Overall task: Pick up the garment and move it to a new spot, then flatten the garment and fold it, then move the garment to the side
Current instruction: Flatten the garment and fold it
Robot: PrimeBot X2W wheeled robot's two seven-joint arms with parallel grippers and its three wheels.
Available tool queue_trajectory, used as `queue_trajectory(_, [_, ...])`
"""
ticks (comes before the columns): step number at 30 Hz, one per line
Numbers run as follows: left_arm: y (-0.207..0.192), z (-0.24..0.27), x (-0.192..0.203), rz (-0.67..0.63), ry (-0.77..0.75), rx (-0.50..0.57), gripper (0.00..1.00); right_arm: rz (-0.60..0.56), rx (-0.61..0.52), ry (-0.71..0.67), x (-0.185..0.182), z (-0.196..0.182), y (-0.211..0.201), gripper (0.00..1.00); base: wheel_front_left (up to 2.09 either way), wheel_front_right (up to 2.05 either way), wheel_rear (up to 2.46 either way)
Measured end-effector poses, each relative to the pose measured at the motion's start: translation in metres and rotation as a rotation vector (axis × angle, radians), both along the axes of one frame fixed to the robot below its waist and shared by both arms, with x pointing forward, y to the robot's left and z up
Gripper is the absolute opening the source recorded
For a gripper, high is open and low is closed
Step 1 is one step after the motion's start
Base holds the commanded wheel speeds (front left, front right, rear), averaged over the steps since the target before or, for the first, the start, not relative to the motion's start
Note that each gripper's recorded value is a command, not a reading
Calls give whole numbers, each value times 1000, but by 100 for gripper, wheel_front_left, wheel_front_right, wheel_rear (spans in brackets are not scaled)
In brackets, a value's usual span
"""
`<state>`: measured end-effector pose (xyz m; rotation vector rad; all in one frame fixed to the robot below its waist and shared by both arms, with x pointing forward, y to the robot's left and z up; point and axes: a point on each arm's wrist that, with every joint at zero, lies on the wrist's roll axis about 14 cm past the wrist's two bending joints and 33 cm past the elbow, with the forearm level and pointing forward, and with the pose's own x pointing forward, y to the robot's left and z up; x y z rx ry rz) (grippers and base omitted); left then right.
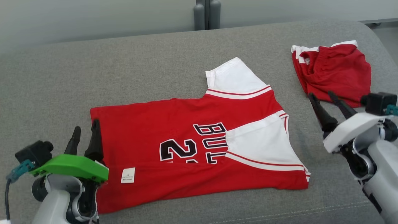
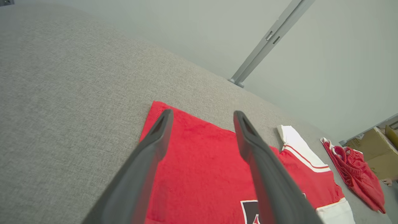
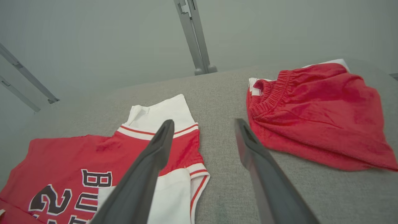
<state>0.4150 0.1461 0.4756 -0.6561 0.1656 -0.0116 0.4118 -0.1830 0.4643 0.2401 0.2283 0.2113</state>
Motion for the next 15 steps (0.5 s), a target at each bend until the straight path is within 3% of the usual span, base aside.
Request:
queue_trajectory(7, [-7, -28, 30, -79, 129, 89, 100, 100, -92, 2, 51, 17, 15, 100, 0, 0, 0])
queue_trajectory(15, [1, -60, 61, -90, 240, 163, 100, 202, -159, 61, 94, 8, 40, 100, 0, 0, 0])
